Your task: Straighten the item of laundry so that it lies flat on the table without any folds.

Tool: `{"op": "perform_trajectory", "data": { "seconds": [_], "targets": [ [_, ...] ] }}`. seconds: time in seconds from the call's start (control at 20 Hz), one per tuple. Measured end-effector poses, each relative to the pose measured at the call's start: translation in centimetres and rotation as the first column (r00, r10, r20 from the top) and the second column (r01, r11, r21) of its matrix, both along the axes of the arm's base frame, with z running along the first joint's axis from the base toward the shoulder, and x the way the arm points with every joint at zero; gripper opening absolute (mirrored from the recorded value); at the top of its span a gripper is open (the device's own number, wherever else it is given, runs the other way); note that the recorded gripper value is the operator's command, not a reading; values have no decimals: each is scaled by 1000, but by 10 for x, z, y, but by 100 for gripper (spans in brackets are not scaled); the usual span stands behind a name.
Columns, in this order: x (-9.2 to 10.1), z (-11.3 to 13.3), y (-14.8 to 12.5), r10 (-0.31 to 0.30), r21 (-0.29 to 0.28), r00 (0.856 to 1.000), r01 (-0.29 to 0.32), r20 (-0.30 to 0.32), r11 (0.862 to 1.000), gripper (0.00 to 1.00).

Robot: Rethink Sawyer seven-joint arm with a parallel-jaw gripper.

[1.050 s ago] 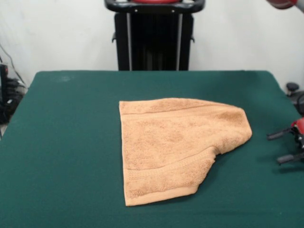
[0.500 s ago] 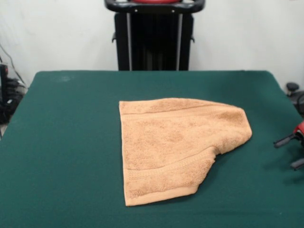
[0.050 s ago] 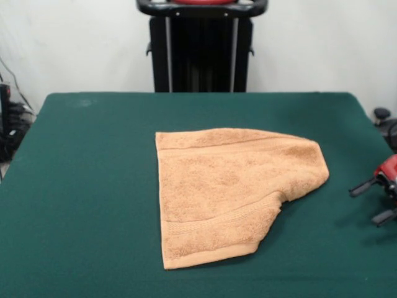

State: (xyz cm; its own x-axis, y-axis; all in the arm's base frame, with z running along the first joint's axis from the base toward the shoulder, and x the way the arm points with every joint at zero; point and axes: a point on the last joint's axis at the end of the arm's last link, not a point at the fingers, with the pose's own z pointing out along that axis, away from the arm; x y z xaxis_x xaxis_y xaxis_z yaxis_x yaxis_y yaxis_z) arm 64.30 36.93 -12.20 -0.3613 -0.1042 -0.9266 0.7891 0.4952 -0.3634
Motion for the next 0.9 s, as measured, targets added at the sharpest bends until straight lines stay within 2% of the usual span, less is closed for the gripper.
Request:
{"op": "perform_trajectory", "data": {
  "seconds": [0.5,0.75,0.9],
  "targets": [
    [-5,1,-57,-60,-8,995,60,-77,998,100],
    [-21,0,-95,-129,-50,985,124,-117,991,100],
    [-27,0,-104,-148,-64,981,141,-127,988,100]
  ]
}}
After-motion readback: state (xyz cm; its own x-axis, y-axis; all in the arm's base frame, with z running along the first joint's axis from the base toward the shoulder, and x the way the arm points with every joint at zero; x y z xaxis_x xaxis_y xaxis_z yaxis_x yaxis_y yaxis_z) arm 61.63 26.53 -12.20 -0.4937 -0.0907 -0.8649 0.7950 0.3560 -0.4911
